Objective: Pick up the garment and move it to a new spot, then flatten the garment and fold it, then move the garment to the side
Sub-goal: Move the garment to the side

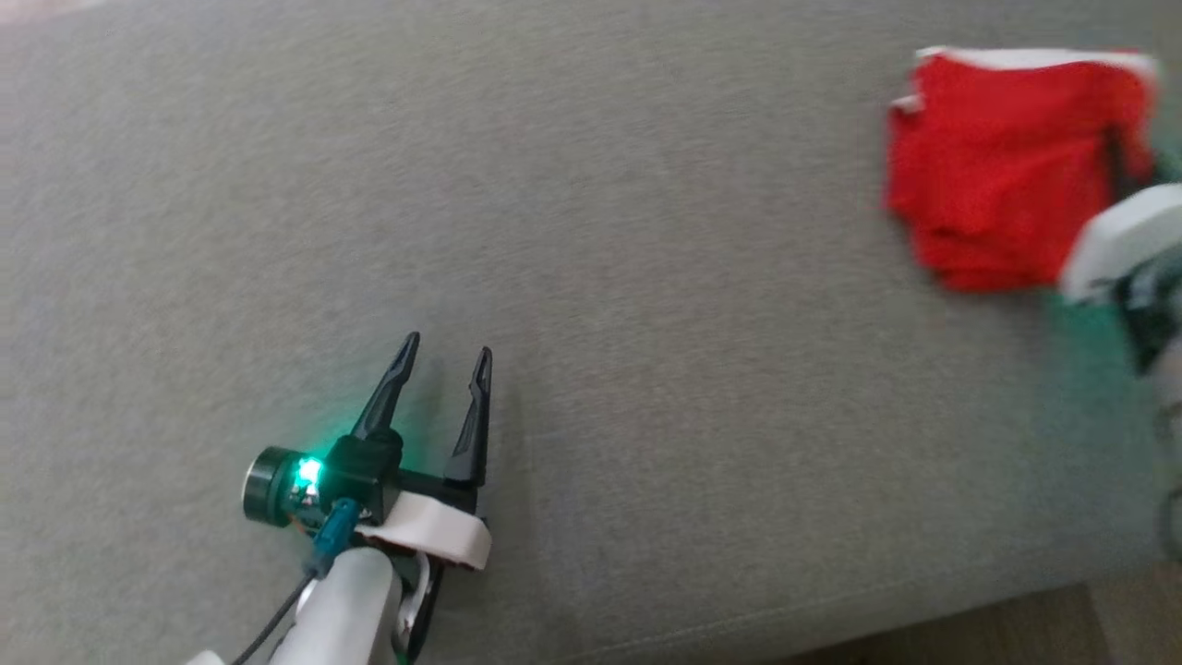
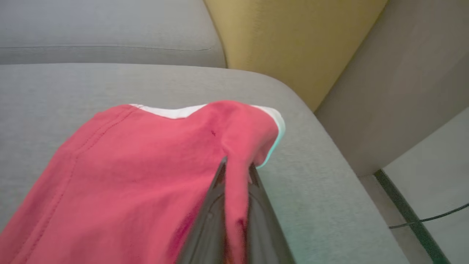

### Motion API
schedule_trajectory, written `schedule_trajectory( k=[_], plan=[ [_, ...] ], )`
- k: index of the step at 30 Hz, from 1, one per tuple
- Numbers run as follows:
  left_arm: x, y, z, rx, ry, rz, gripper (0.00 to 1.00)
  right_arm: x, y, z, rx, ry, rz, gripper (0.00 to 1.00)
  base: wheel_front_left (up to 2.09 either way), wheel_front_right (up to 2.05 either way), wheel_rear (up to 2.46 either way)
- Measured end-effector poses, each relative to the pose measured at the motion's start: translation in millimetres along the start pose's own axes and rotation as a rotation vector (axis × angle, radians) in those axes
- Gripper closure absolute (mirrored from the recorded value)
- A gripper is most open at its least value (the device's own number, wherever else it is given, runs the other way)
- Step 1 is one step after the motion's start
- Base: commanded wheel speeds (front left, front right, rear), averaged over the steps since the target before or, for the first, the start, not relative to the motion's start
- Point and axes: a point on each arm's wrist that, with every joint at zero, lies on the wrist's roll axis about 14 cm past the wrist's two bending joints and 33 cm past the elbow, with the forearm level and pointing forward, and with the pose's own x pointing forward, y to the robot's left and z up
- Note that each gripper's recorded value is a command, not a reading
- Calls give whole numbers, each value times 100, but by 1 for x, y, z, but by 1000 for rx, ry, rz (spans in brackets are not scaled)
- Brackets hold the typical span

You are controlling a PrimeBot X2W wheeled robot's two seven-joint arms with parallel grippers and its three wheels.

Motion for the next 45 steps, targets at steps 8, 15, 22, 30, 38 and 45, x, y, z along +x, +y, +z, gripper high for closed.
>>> schedule_trajectory(
  k=[8,15,22,30,38,45],
  plan=[
    [-9,26,-12,-14,27,69,0,20,-52,-2,-34,68,-118,100,0,0,0],
    [-6,35,-15,-24,27,85,0,32,-70,0,-27,65,-174,0,0,0,0],
    [-7,45,-7,-18,6,124,0,38,-72,63,16,-170,-218,0,0,0,0],
    [-22,65,22,8,-62,217,0,13,69,142,127,-491,19,0,0,0,0],
    [-65,94,35,12,-94,363,0,-28,152,99,219,-445,237,0,0,0,0],
    [-105,114,40,12,-115,476,0,-62,198,62,270,-359,376,0,0,0,0]
  ],
)
